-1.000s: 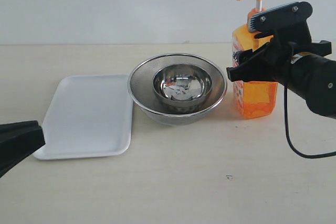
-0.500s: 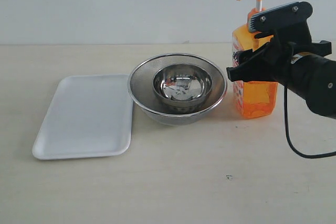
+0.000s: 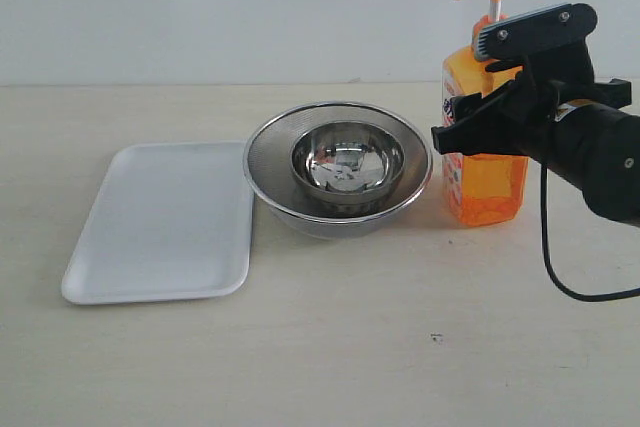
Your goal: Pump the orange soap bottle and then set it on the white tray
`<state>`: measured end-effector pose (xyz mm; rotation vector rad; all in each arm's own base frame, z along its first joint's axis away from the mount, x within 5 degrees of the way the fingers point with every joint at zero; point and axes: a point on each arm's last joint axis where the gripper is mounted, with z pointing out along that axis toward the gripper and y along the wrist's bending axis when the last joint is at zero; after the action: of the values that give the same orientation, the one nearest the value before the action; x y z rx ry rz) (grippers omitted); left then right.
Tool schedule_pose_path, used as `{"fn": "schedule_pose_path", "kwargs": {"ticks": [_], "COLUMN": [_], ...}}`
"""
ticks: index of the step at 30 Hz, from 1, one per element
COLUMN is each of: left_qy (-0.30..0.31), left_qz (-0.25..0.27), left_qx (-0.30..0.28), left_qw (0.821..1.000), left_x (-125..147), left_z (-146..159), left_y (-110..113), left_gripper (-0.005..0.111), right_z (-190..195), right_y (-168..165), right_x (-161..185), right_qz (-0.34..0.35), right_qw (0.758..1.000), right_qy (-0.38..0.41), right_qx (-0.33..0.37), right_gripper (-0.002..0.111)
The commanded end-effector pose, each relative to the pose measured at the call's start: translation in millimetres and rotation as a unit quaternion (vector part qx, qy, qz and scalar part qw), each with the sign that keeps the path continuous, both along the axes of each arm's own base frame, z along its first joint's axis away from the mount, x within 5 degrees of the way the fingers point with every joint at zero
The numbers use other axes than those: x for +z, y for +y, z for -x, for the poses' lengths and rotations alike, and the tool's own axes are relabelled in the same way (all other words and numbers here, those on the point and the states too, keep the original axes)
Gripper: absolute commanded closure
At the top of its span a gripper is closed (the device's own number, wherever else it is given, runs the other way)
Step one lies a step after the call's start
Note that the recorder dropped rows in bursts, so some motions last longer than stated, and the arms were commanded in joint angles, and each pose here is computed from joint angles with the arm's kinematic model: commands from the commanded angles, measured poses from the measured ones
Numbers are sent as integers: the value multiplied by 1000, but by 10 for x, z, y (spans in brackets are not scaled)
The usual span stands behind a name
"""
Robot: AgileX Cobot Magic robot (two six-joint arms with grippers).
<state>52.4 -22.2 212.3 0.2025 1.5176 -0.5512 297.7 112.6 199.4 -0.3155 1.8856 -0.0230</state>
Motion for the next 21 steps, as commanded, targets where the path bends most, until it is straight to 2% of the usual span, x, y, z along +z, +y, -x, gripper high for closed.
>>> {"fn": "schedule_pose_path", "kwargs": {"ticks": [1, 6, 21], "left_qy": [28, 26, 26], "left_qz": [30, 35, 34], "left_qx": [66, 44, 44], "left_qw": [997, 998, 998], "left_x": [-35, -27, -27], "left_z": [-50, -35, -35], "left_y": [115, 78, 78], "left_gripper": [102, 102, 102], "right_z": [-4, -5, -3], "right_y": [8, 7, 8], "right_x": [22, 23, 18], "right_qz": [-2, -3, -4], "right_qw": [1000, 1000, 1000], "right_qy": [-1, -2, 1], "right_qx": [2, 1, 1], "right_gripper": [108, 108, 108]}}
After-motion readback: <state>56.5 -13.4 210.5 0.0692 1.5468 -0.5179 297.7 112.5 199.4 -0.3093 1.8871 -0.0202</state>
